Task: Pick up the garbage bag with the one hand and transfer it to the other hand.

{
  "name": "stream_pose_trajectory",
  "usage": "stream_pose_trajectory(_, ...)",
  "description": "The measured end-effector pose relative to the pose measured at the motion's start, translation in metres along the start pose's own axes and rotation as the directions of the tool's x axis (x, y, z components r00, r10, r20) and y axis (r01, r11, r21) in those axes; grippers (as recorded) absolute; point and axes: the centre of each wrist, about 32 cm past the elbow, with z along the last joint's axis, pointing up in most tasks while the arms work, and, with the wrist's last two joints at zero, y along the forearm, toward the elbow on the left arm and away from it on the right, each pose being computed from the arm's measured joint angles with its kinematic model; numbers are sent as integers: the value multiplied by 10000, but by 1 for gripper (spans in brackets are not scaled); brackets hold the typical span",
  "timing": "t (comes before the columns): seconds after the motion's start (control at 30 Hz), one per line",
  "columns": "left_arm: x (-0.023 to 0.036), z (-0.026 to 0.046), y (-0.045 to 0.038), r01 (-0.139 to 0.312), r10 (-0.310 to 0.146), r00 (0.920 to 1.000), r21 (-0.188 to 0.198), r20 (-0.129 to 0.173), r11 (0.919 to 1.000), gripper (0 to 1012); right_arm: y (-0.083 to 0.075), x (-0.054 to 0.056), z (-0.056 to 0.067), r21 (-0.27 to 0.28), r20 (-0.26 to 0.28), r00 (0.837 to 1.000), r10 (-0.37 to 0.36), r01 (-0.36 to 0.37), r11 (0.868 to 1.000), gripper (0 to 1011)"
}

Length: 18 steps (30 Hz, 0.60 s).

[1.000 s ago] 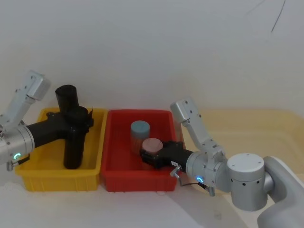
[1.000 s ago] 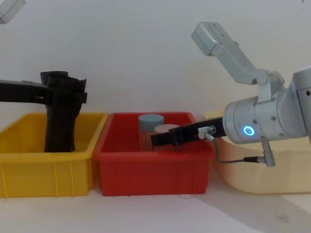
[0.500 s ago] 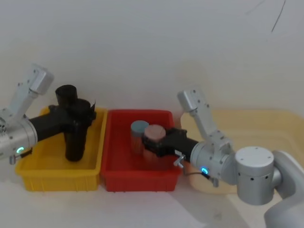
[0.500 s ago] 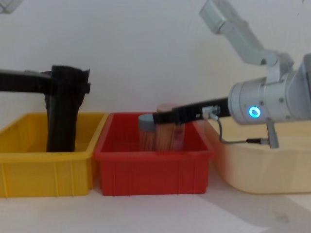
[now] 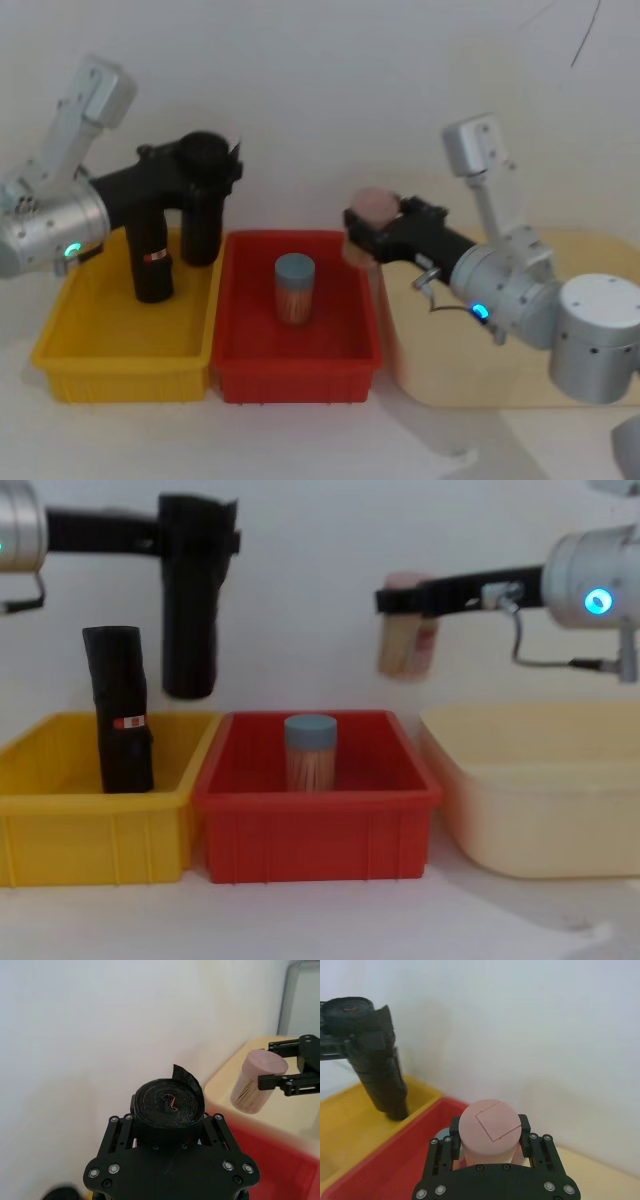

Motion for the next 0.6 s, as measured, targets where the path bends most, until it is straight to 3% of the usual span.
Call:
stream_pose_trajectory(0.13, 19, 120, -136, 361, -355, 9993, -445, 138, 9984, 522, -96, 76, 73, 277, 185, 9985, -525, 519, 9983, 650)
stream_pose_trajectory(0.23, 34, 226, -301, 776, -757, 9968, -884, 248, 9931, 522, -194, 154, 124, 470, 330, 9939, -1052, 1036, 9935, 650)
stream_pose_trajectory(0.3, 39, 261, -369, 938, -914, 9954, -1042, 278, 9901, 522, -231, 183, 136, 517, 384, 9913, -1259, 1238, 9910, 650)
stream_pose_trajectory(0.33, 47, 309, -443, 1133, -1098, 9933, -1230, 347, 9859, 522, -274, 217, 147, 558, 435, 9878, -1497, 1472, 9875, 651)
stream_pose_trajectory(0.43, 44, 341, -565, 1431, -1390, 9896, -1458, 380, 9789, 522, -331, 262, 158, 586, 497, 9821, -1816, 1787, 9822, 650)
stream_pose_trajectory(0.47, 40, 383, -657, 1621, -1574, 9867, -1631, 418, 9732, 522, -367, 289, 158, 572, 545, 9774, -2044, 2013, 9779, 650)
stream_pose_trajectory(0.53, 44, 390, -726, 1798, -1749, 9836, -1734, 433, 9683, 522, -402, 319, 156, 552, 580, 9727, -2245, 2214, 9736, 650)
stream_pose_trajectory(0.6, 43, 418, -867, 2062, -2015, 9785, -1929, 436, 9593, 522, -465, 372, 145, 486, 637, 9634, -2605, 2577, 9650, 650)
